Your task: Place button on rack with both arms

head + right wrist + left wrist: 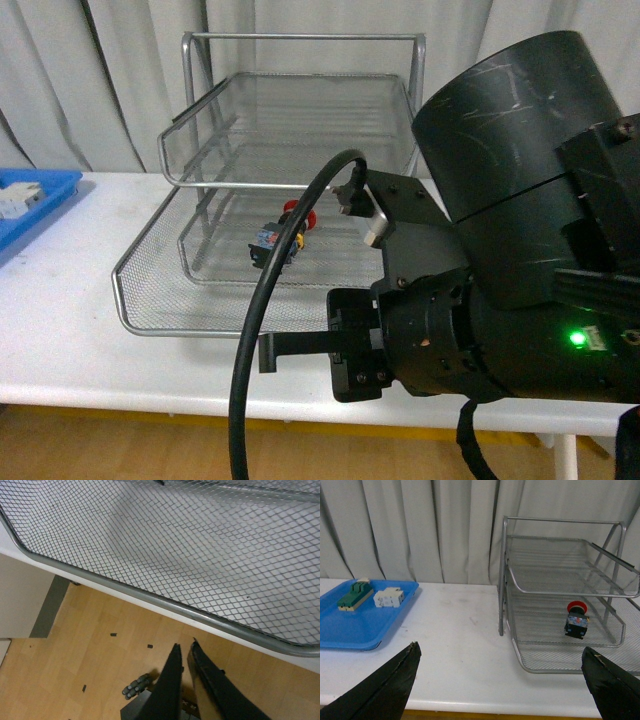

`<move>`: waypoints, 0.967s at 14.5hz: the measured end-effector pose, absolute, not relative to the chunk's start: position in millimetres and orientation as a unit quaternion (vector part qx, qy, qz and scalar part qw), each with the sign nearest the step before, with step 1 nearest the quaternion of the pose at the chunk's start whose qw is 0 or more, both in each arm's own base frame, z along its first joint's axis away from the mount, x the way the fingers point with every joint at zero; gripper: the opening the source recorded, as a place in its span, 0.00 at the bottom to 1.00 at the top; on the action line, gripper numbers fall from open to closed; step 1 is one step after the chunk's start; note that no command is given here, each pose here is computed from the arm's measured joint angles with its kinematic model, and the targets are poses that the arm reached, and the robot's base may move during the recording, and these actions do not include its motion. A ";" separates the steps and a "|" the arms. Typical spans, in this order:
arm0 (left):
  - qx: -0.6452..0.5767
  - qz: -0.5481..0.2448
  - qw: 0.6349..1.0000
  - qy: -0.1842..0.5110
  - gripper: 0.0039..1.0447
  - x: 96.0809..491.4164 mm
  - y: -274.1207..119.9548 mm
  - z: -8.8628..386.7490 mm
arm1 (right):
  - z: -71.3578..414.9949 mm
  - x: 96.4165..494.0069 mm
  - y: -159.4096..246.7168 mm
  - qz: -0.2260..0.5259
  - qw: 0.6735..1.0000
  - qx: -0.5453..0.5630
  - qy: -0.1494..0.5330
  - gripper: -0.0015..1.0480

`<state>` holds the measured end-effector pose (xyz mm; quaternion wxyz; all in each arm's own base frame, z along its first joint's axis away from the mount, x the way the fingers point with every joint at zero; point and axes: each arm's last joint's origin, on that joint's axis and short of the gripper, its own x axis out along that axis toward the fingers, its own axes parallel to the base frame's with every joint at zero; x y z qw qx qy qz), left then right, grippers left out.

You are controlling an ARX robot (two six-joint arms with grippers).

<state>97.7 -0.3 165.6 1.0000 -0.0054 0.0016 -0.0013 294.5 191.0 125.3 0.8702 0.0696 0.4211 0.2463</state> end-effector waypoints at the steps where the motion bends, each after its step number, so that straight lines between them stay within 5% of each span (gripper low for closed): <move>1: -0.005 -0.002 1.000 0.002 0.94 97.7 -0.3 165.6 | 122.8 295.7 196.5 0.251 0.868 0.066 0.424 0.05; 6: -0.005 -0.001 1.000 0.002 0.94 97.7 -0.3 165.6 | 104.4 295.6 223.0 0.261 0.850 0.051 0.455 0.02; 14: -0.005 -0.001 1.000 0.002 0.94 97.7 -0.3 165.6 | 113.9 343.8 226.4 0.239 0.873 0.068 0.420 0.02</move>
